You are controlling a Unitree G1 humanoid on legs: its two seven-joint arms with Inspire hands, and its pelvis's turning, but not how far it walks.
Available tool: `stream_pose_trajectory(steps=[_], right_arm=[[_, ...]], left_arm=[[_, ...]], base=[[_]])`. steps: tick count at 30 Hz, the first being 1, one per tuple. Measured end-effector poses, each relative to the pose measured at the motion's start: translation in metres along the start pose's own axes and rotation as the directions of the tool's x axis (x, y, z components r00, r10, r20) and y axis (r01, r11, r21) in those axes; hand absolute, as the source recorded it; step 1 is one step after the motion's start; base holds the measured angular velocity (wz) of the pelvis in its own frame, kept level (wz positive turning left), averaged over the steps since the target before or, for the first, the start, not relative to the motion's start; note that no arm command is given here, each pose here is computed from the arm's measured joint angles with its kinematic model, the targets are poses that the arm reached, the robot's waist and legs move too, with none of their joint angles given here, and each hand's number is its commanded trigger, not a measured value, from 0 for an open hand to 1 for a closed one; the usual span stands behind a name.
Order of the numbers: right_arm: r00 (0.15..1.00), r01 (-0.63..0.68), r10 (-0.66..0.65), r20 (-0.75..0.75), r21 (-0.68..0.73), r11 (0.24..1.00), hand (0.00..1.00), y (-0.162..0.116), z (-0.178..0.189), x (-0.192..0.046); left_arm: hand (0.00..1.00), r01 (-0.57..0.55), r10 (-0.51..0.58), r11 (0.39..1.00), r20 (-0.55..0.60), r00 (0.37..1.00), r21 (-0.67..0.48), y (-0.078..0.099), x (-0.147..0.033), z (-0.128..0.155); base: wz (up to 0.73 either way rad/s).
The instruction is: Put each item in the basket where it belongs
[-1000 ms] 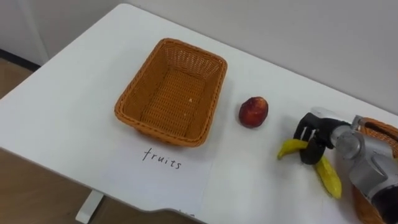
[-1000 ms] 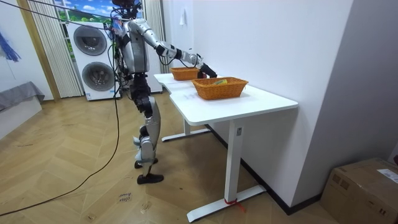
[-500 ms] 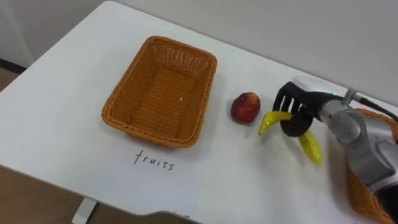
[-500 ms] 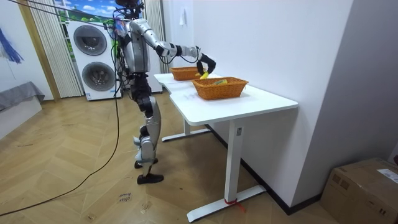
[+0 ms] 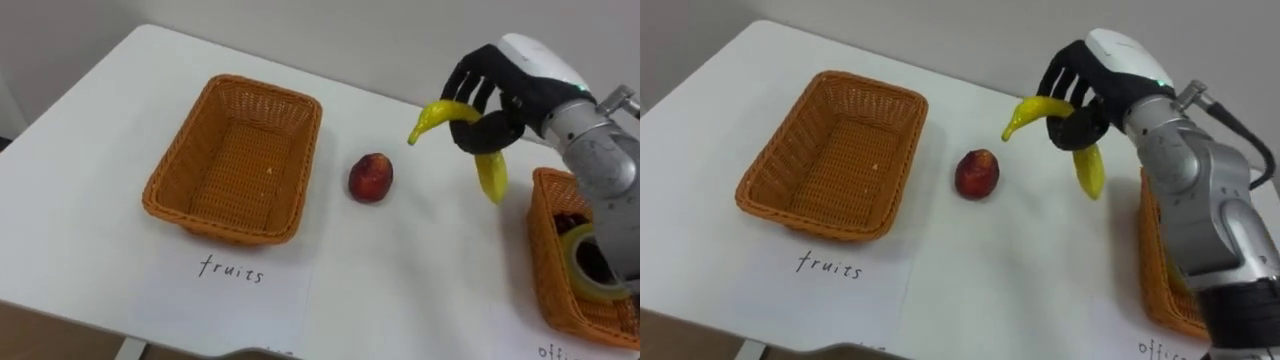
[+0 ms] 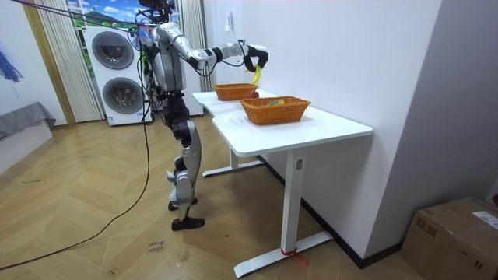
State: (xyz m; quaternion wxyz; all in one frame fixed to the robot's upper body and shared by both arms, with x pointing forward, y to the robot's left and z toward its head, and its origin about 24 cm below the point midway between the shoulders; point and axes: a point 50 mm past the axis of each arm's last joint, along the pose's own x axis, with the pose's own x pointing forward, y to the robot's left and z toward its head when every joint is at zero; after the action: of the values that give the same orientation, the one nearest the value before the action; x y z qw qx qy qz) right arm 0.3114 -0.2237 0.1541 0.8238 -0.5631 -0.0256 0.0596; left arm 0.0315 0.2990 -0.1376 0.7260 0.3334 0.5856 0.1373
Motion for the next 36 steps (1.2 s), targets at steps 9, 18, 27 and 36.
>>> stream_pose_trajectory(steps=[9,18,27,36], right_arm=[[0.999,0.013,-0.012,0.035,-0.001,1.000,1.00,-0.006,0.007,-0.002],[0.986,0.077,-0.076,0.150,0.003,0.997,1.00,-0.018,0.034,-0.010],[0.969,0.072,-0.073,0.238,0.015,0.997,1.00,-0.008,0.053,-0.010],[0.943,0.021,-0.042,0.330,0.068,0.997,1.00,0.016,0.077,-0.008]], left_arm=[[0.00,0.010,-0.010,1.000,0.026,1.000,-0.013,-0.002,-0.001,0.005],[0.00,-0.006,0.008,1.000,0.066,0.998,-0.025,0.001,0.000,0.015],[0.00,0.001,0.000,1.000,0.092,0.996,-0.008,-0.002,-0.002,0.019],[0.00,-0.017,0.015,1.000,0.101,0.995,0.024,-0.006,-0.003,0.018]], base=[[-0.01],[-0.02],[0.03],[0.06]])
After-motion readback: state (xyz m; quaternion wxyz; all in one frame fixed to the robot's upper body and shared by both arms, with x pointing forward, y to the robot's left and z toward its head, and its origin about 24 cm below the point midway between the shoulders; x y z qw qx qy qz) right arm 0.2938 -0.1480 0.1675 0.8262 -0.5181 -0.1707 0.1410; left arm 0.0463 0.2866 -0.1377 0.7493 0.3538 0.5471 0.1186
